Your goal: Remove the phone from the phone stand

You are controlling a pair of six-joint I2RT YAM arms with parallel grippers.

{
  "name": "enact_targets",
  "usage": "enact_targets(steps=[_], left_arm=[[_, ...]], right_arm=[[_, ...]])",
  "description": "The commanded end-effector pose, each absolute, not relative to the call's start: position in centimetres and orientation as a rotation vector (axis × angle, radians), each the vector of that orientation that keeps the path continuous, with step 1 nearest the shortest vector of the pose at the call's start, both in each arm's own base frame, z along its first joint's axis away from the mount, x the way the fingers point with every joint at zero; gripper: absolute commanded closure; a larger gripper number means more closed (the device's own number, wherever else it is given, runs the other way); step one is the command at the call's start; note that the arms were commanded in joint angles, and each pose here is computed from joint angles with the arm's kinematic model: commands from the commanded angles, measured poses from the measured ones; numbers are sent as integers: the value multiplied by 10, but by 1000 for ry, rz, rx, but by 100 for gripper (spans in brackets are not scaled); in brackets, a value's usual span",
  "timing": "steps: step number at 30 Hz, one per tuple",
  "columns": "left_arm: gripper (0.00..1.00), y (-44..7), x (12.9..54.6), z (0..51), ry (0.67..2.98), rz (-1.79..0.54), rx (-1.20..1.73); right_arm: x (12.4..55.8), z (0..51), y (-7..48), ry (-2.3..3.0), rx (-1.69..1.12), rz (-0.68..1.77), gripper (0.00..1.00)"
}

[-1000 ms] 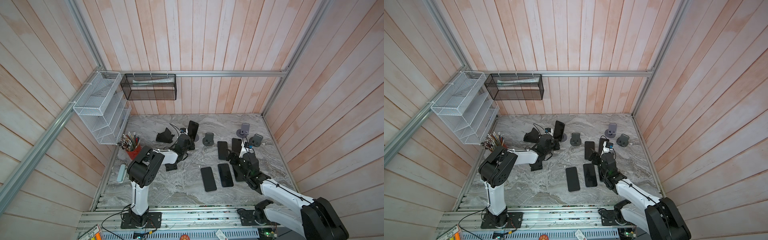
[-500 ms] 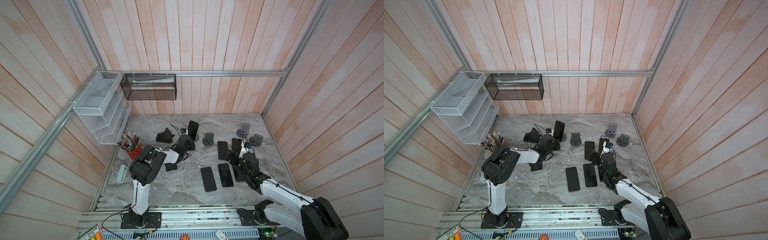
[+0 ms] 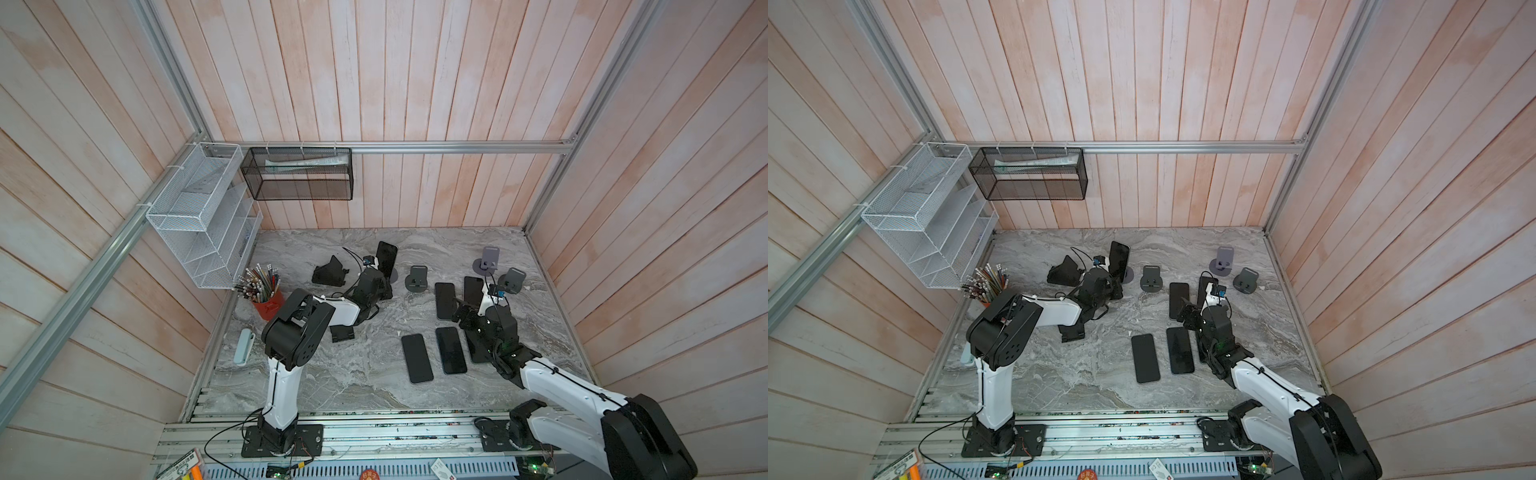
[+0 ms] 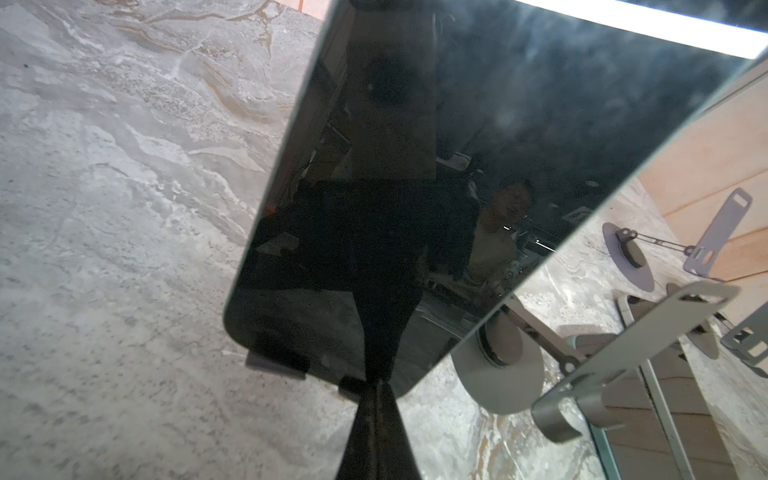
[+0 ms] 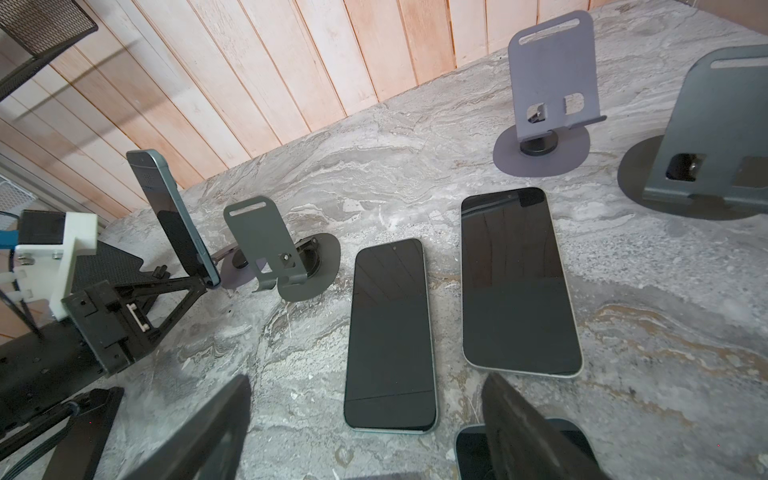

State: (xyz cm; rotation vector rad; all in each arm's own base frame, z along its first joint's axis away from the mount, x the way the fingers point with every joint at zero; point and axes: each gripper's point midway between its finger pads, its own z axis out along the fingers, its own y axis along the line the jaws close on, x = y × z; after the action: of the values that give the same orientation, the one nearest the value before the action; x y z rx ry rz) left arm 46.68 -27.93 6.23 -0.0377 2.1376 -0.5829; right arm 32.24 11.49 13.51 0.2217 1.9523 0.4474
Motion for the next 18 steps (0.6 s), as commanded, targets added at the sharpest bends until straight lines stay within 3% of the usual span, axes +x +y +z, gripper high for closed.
enact_targets(steps=[1, 18], left_arm=[[100, -288, 472, 61, 2130, -591, -33], [100, -297, 474, 62, 2122, -582, -28]], right_arm=[[321, 136, 117, 1940, 225, 463, 13], [321, 139, 115, 1930, 231, 463, 13]])
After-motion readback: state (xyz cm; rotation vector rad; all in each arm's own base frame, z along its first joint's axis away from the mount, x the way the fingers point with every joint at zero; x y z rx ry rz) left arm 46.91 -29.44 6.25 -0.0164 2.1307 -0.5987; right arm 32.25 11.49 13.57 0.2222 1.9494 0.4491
